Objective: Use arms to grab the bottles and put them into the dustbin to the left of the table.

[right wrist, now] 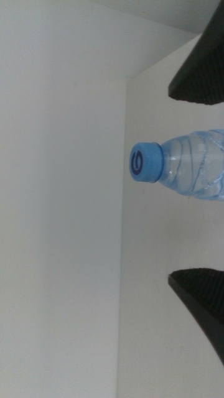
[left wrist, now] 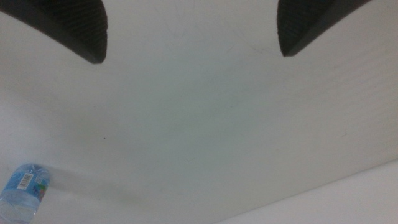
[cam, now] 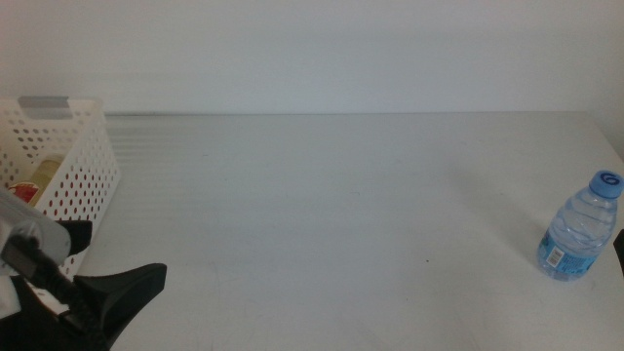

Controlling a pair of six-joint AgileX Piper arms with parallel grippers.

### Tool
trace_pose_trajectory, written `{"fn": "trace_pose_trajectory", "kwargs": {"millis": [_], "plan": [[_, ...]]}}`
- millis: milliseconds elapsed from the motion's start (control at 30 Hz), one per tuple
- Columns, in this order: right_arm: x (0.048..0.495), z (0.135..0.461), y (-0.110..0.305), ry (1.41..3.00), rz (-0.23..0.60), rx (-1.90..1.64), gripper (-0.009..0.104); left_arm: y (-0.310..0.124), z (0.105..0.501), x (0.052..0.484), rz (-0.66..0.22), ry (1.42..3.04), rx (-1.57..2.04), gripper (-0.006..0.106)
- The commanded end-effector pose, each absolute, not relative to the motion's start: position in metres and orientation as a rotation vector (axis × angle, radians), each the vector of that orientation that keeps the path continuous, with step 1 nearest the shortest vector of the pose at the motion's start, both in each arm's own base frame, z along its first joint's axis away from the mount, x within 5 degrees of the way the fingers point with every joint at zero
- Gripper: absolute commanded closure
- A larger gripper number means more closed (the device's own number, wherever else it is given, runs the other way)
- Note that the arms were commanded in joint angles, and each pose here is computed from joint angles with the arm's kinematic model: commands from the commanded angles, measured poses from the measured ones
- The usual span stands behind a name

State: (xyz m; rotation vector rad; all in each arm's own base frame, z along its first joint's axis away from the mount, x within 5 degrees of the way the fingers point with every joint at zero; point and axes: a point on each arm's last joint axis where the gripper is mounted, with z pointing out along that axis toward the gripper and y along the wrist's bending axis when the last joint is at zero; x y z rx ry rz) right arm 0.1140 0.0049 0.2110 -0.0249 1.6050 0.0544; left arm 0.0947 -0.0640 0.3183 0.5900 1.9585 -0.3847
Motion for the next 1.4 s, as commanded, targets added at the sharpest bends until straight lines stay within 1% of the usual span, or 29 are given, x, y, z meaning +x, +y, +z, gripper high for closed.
{"fn": "trace_pose_trajectory", "kwargs": {"millis": [0,100,200,267,333,433,500,633,767,967,1300,1367], "plan": [[0.118,0.225,0.005,1.512,0.057,-0.025,0.02,-0.066,0.333,0.097,-0.422,1.877,0.546,0.01],[0.124,0.219,0.005,1.56,0.059,-0.02,0.02,-0.066,0.333,0.097,-0.422,1.877,0.546,0.01],[0.132,0.207,0.005,1.653,0.063,-0.015,0.02,-0.066,0.333,0.097,-0.422,1.877,0.546,0.01],[0.138,0.198,0.005,1.72,0.078,0.003,0.02,-0.066,0.333,0.097,-0.422,1.877,0.546,0.01],[0.143,0.192,0.005,1.752,0.093,0.017,0.02,-0.066,0.333,0.097,-0.422,1.877,0.546,0.01],[0.15,0.189,0.006,1.738,0.106,0.021,0.02,-0.066,0.333,0.097,-0.422,1.877,0.546,0.01],[0.153,0.188,0.006,1.714,0.1,0.008,0.02,-0.066,0.333,0.097,-0.422,1.877,0.546,0.01],[0.163,0.187,0.006,1.701,0.044,-0.059,0.019,-0.066,0.333,0.097,-0.422,1.877,0.546,0.01],[0.178,0.184,0.005,1.707,-0.007,-0.085,0.013,-0.066,0.333,0.097,-0.422,1.877,0.546,0.01],[0.2,0.175,-0.001,1.725,-0.048,-0.015,0.004,-0.066,0.333,0.097,-0.422,1.877,0.546,0.01],[0.244,0.158,-0.005,1.745,-0.073,0.038,0.004,-0.066,0.333,0.097,-0.422,1.877,0.546,0.01],[0.25,0.154,-0.005,1.756,-0.075,0.036,0.007,-0.066,0.333,0.097,-0.422,1.877,0.546,0.01]]}}
